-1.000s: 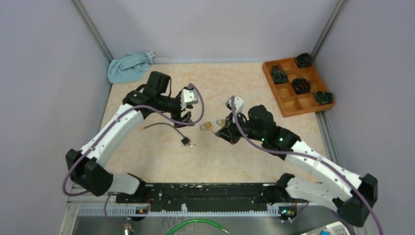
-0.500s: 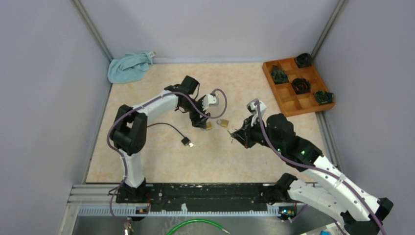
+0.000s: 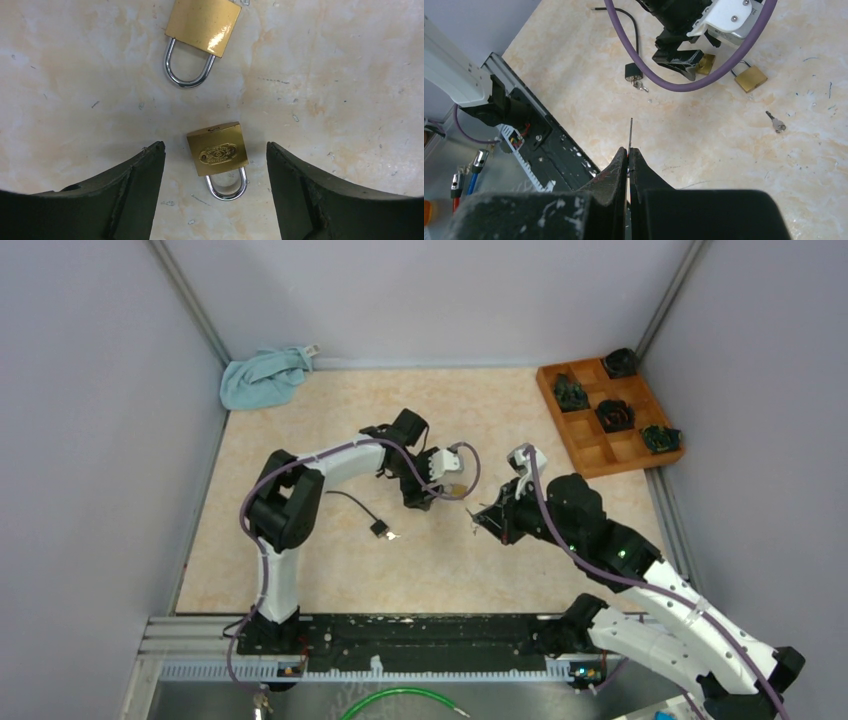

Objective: Unlock with the key
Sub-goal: Pick up the key from the center of the board, then pick up the lock from the center of the board, then unlock the lock.

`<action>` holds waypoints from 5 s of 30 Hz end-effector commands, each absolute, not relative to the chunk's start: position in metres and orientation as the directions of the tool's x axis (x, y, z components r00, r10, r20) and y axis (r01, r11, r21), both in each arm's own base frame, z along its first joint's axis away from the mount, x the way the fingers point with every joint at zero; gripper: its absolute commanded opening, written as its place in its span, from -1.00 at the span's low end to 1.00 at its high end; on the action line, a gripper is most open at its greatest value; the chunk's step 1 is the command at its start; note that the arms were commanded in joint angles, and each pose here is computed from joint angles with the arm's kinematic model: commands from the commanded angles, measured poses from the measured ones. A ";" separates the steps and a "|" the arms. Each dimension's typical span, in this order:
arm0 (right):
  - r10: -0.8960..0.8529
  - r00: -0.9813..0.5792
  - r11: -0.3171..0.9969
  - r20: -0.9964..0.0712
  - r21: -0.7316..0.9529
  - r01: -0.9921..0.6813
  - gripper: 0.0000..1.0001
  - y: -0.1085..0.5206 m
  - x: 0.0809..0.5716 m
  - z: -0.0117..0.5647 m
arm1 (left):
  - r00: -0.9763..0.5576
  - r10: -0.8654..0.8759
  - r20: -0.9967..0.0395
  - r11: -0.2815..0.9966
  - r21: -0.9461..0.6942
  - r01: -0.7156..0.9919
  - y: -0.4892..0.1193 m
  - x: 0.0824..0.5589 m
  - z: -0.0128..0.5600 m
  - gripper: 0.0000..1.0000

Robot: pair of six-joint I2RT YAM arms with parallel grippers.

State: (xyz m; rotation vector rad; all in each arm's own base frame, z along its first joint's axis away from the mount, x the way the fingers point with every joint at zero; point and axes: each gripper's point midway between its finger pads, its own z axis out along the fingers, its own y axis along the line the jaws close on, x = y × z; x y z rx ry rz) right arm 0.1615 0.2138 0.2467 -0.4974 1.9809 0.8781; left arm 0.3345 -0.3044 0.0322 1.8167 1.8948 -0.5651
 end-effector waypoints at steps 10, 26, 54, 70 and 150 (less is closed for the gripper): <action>0.032 -0.480 0.658 -0.876 0.380 -0.650 -1.00 0.212 0.163 0.274 | -0.016 0.825 -0.566 0.013 -0.009 1.000 -0.304 0.318 0.012 0.42; 0.024 -0.472 0.665 -0.882 0.366 -0.651 -1.00 0.211 0.165 0.281 | 0.136 0.812 -0.568 -0.165 0.000 0.986 -0.295 0.283 0.027 -0.83; -0.105 -0.497 0.480 -0.862 0.393 -0.784 -1.00 0.255 0.153 0.314 | 0.991 0.121 -0.049 -0.242 0.967 0.078 -0.260 0.185 0.330 -1.00; -0.146 -0.358 0.368 -0.922 0.285 -0.885 -1.00 0.294 0.164 0.358 | 0.986 0.152 -0.062 -0.178 0.980 0.090 -0.247 0.173 0.359 -1.00; -0.166 -0.274 0.362 -0.947 0.200 -0.911 -1.00 0.346 0.185 0.364 | 0.967 0.229 -0.108 -0.205 0.966 0.157 -0.247 0.192 0.351 -1.00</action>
